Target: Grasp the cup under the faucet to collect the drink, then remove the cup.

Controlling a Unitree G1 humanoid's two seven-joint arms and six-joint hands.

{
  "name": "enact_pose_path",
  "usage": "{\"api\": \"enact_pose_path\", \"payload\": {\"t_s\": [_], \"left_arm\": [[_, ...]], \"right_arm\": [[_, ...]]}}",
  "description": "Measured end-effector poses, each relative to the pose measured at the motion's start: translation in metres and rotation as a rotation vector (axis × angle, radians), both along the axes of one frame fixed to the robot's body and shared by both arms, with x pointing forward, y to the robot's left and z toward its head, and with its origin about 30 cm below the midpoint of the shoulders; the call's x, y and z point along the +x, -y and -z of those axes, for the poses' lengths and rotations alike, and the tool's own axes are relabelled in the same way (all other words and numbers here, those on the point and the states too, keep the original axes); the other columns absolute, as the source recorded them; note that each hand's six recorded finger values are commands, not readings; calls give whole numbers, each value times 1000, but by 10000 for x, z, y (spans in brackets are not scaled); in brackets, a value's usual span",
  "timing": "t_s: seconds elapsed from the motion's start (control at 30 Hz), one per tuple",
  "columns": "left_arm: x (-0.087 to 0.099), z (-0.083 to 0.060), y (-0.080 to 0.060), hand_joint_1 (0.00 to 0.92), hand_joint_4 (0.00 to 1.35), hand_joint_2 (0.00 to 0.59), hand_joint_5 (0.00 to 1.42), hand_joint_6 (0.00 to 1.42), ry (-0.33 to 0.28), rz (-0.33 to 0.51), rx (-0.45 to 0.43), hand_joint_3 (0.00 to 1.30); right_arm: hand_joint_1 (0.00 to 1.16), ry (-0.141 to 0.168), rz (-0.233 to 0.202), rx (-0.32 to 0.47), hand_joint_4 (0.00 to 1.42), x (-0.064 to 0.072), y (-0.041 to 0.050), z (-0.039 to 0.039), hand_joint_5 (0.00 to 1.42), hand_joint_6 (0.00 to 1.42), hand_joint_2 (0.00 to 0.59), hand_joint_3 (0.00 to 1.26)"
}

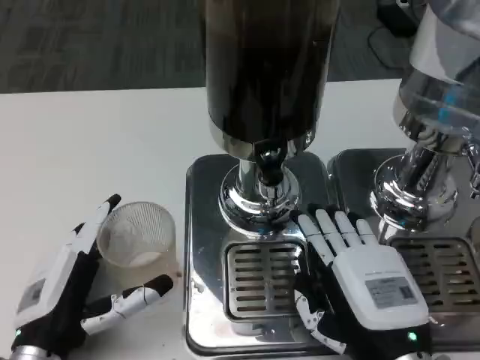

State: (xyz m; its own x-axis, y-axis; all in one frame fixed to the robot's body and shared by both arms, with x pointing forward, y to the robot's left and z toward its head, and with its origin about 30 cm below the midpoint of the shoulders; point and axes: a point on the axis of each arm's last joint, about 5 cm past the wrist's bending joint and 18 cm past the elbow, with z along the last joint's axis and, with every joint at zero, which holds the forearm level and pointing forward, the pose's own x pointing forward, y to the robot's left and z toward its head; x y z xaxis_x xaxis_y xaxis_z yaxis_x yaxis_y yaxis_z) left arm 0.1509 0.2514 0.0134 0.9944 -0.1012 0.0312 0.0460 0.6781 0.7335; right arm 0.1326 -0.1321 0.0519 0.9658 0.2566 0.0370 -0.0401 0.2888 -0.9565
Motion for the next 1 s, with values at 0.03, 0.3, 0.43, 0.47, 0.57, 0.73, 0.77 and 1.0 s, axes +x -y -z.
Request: {"api": "enact_pose_path", "payload": {"t_s": [0.03, 0.3, 0.43, 0.47, 0.57, 0.73, 0.77, 1.0], "left_arm": [[5, 6, 14, 281, 0, 66, 131, 48, 6, -2, -6, 0], [6, 35, 76, 295, 36, 73, 186, 90, 65, -5, -37, 26], [4, 40, 74, 291, 26, 70, 192, 104, 66, 4, -48, 30], [2, 40, 76, 290, 19, 71, 196, 115, 68, 8, -51, 30], [0, 41, 90, 289, 17, 71, 212, 146, 76, 18, -67, 31], [12, 47, 128, 295, 17, 76, 241, 177, 86, 11, -99, 31], [22, 47, 137, 302, 17, 73, 252, 182, 87, 12, -102, 31], [82, 34, 146, 350, 28, 84, 287, 229, 79, 25, -106, 31]], "right_arm": [[479, -1, 0, 0, 0, 0, 0, 2, 0, 0, 585, 67], [485, -2, 1, 2, 0, -1, -1, 2, 0, 0, 585, 79], [489, -3, -1, 3, 0, -3, -5, 3, 0, 0, 585, 90], [490, -3, -2, 3, 0, -4, -5, 3, 0, 0, 585, 92], [492, -4, -2, 3, 0, -5, -7, 3, 0, 0, 584, 95], [494, -4, -5, 4, 0, -7, -12, 4, 0, 1, 584, 105], [494, -5, -5, 4, 0, -8, -13, 4, 0, 1, 584, 107], [498, -4, -6, 7, 0, -15, -17, 0, 0, 10, 580, 131]]}}
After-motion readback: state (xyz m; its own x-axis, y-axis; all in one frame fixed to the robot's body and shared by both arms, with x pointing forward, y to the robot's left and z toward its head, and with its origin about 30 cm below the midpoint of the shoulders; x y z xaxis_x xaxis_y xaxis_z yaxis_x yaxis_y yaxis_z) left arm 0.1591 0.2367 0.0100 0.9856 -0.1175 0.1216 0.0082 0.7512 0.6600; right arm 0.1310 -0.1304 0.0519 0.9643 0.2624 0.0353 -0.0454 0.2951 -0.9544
